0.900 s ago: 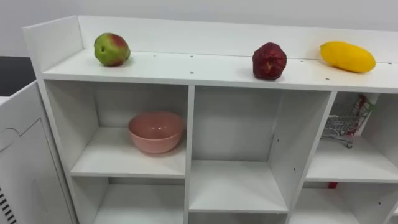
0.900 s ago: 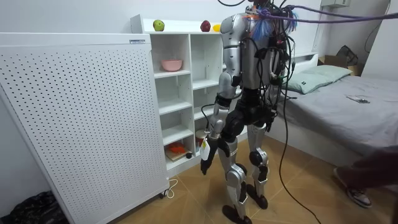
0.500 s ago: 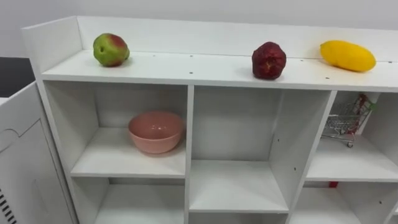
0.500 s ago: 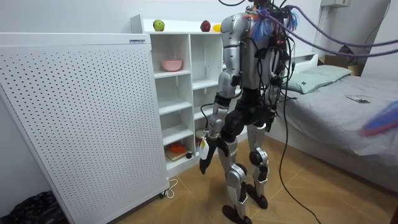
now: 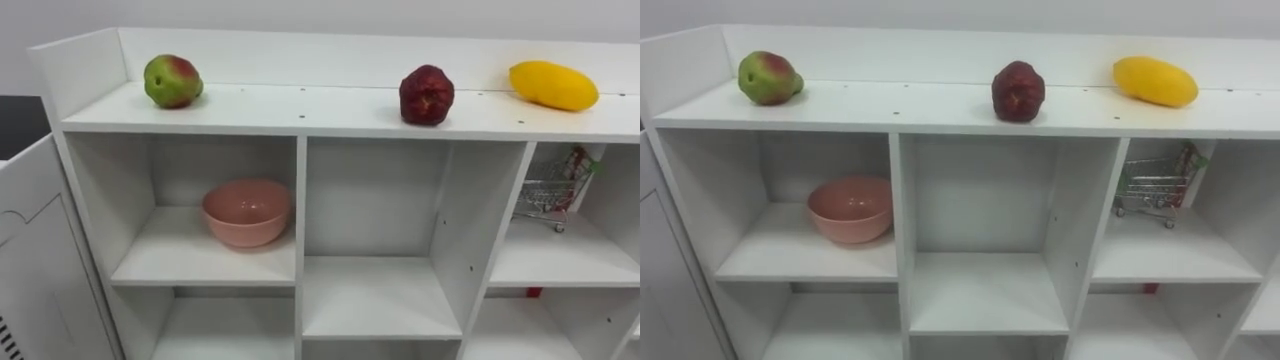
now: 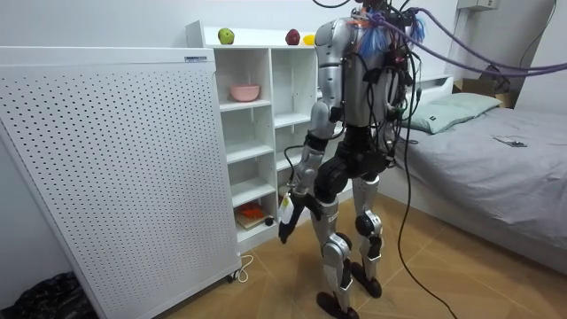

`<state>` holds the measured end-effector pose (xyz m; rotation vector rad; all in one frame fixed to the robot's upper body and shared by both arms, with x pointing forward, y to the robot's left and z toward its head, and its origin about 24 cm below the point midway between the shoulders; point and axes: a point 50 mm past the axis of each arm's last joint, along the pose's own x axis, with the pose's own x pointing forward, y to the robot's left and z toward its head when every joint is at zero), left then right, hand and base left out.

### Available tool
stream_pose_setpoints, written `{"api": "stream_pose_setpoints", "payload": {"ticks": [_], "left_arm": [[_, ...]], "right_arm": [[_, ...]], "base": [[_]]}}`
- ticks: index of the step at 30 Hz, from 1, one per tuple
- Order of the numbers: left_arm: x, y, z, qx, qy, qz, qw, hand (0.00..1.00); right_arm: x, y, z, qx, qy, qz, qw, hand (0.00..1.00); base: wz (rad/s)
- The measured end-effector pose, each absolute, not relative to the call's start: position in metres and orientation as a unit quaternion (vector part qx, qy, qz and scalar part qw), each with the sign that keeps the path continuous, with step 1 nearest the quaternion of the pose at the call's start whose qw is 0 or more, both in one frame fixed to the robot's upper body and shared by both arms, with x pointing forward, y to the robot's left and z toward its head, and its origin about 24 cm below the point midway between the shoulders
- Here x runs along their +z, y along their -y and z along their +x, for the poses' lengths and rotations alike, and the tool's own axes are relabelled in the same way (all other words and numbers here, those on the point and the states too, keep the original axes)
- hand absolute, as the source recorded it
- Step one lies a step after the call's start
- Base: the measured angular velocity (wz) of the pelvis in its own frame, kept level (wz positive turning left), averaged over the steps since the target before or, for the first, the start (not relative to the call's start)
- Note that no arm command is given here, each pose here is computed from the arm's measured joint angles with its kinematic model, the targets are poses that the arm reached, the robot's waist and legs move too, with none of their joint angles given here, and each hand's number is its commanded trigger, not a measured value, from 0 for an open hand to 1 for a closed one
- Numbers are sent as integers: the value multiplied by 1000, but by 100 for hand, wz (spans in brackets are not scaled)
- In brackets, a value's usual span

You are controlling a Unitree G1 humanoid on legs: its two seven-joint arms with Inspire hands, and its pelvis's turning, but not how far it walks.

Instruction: Arrange fruit in the closet

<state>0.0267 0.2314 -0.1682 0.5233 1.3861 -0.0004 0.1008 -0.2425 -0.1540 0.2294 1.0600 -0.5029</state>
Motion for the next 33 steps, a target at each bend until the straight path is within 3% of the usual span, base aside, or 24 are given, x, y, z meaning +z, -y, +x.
{"api": "stream_pose_setpoints", "payload": {"ticks": [6,10,22,33], "left_arm": [[-166,-232,41,11,-600,258,757,0],[-165,-231,45,14,-590,261,764,0],[-166,-231,27,14,-598,264,757,0],[-166,-231,25,-18,-596,290,749,0]], "right_arm": [[-71,247,200,-225,-242,59,942,0],[-21,239,222,-210,-120,-7,970,0],[88,219,240,-184,126,-49,974,0],[139,208,247,-173,248,-36,953,0]], "base": [[-3],[-3],[-5],[0]]}}
